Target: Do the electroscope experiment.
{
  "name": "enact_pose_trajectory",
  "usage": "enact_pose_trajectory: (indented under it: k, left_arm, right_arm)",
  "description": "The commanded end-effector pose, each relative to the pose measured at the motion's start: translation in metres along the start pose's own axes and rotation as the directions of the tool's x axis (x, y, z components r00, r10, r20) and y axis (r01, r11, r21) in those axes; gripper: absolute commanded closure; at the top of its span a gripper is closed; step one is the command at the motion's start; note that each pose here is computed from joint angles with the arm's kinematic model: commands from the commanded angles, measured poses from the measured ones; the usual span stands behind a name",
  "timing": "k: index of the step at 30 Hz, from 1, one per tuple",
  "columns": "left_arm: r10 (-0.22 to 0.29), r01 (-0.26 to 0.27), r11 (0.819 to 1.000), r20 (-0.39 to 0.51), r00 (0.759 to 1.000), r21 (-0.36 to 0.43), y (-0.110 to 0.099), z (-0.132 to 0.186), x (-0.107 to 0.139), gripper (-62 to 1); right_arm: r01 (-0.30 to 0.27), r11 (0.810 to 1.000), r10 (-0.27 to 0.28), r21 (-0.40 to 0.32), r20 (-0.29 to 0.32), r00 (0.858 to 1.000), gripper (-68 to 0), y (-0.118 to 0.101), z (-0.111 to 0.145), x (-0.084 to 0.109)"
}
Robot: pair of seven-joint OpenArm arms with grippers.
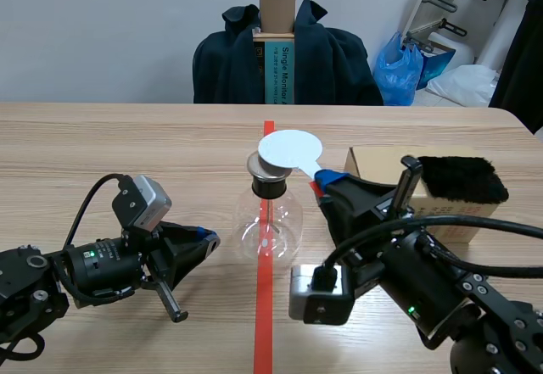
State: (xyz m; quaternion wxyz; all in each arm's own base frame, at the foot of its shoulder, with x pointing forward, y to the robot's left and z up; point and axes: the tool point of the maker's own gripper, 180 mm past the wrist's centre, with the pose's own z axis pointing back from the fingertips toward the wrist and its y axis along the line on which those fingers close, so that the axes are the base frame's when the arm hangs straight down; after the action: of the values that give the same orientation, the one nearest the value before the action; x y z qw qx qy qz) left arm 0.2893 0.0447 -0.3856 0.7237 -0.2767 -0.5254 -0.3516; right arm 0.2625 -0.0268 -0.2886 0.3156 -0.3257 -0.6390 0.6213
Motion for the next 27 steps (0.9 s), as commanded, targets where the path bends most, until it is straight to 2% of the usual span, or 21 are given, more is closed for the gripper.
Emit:
enact_pose_trajectory:
  k: [1, 8, 14, 20, 27]
  left_arm:
    - [-0.009, 0.009, 1.0, 0.038, 0.999, 0.0, 0.001, -0.002, 0.011, -2.8]
    - [-0.009, 0.009, 1.0, 0.038, 0.999, 0.0, 0.001, -0.002, 0.011, -2.8]
    - [-0.009, 0.009, 1.0, 0.038, 0.999, 0.0, 0.001, -0.002, 0.011, -2.8]
    - [-0.009, 0.009, 1.0, 0.038, 0.999, 0.0, 0.001, -0.002, 0.011, -2.8]
    - [-0.009, 0.009, 1.0, 0.038, 0.999, 0.0, 0.001, -0.002, 0.011, -2.8]
  right_arm:
    - [-0.018, 0.999, 0.016, -0.042, -0.035, 0.999, -0.7, -0.013, -0.003, -0.012]
    - [-0.018, 0.999, 0.01, -0.042, -0.191, 0.982, -0.7, -0.013, 0.0, -0.04]
    - [-0.018, 0.999, 0.007, -0.041, -0.258, 0.966, -0.7, -0.013, 0.003, -0.052]
    - [-0.018, 0.999, 0.007, -0.041, -0.257, 0.966, -0.7, -0.013, 0.003, -0.052]
    - [-0.019, 0.999, 0.013, -0.041, -0.146, 0.989, -0.7, -0.013, -0.001, -0.032]
